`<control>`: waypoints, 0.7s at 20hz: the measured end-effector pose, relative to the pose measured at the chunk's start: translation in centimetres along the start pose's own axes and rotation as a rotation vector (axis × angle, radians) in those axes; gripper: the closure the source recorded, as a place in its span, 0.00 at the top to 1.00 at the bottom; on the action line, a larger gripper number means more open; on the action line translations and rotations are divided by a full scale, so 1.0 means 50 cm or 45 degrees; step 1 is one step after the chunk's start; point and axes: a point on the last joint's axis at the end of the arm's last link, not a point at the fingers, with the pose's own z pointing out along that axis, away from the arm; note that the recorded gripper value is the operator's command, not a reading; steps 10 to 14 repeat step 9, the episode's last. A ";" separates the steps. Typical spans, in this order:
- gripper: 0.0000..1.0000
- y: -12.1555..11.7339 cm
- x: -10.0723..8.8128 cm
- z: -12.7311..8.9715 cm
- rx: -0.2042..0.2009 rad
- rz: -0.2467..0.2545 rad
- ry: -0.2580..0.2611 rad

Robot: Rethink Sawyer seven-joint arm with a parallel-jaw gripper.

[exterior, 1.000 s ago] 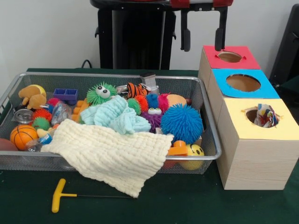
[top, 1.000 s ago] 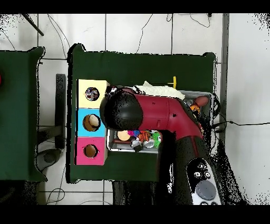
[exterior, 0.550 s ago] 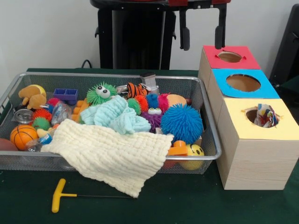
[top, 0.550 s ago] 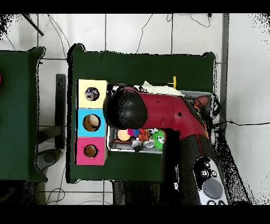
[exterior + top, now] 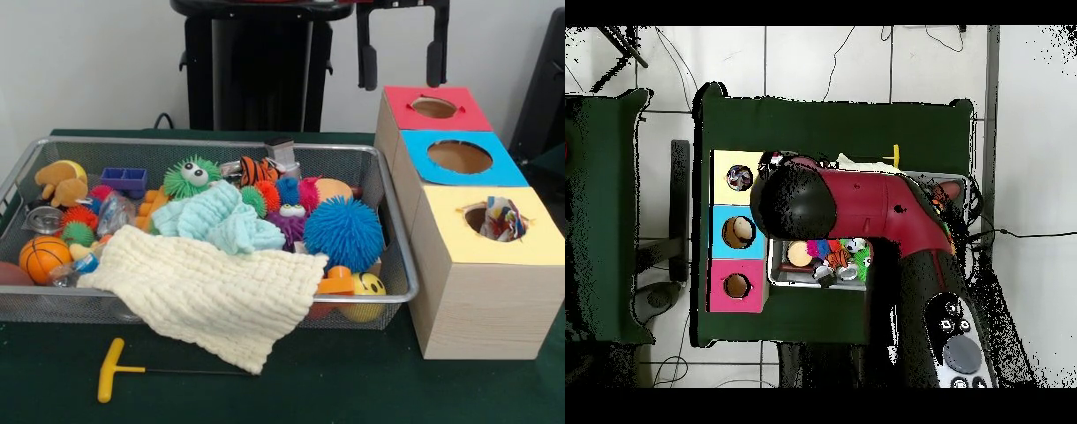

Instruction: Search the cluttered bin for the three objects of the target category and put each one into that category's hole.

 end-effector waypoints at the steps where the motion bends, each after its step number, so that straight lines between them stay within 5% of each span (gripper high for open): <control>1: 1.00 0.006 -0.007 -0.005 -0.001 -0.005 -0.006; 14: 1.00 0.062 -0.033 -0.052 -0.004 -0.053 -0.015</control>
